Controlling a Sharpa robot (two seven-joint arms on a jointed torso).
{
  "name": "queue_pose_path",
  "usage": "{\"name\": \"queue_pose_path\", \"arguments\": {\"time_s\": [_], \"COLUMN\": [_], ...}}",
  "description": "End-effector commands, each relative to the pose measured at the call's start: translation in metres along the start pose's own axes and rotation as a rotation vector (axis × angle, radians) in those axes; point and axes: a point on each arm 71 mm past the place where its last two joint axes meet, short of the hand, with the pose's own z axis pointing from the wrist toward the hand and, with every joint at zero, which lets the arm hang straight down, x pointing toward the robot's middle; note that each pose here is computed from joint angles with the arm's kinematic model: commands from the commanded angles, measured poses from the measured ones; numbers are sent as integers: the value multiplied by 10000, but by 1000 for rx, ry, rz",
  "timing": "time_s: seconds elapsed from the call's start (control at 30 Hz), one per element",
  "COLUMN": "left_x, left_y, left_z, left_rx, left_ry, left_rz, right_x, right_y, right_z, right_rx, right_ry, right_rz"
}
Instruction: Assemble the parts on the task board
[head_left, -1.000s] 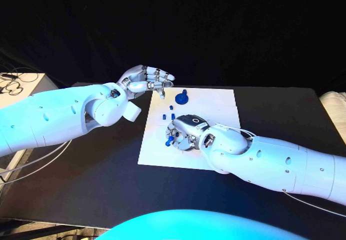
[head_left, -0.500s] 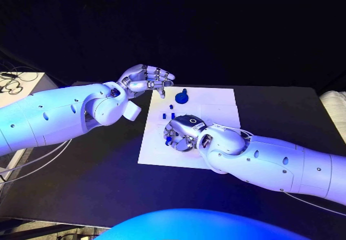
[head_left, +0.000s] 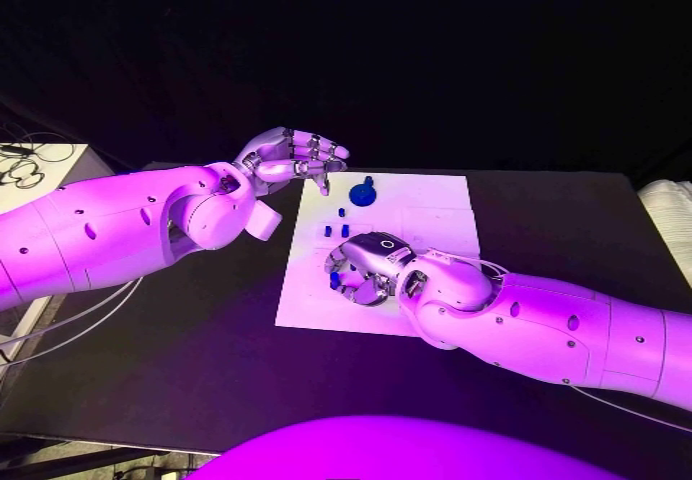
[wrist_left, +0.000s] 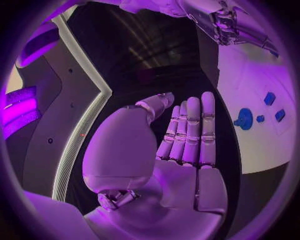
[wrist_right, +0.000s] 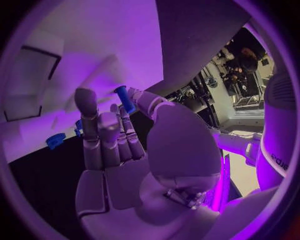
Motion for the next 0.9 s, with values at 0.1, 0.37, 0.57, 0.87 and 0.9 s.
{"name": "queue_pose_path", "arguments": {"time_s": [0.1,0.37,0.57,0.87,0.9], "left_x": [18,15,11,-5,-7], "left_y": [-5,-2,0,-9,-10], "left_z": [4,6,4,-23,-26], "left_rx": [3,0,-1,5,5], "left_ry": [20,21,21,14,14], "left_rz": [-12,-13,-13,-13,-13], "right_x": [-40,-96,-216,-602,-629], "right_y": [3,-28,-130,-715,-765], "right_z": [-16,-95,-271,-844,-908], "right_rx": [-15,-23,-20,172,194], "right_ry": [-55,-116,-159,-152,-147], "right_rz": [23,60,135,450,468]}}
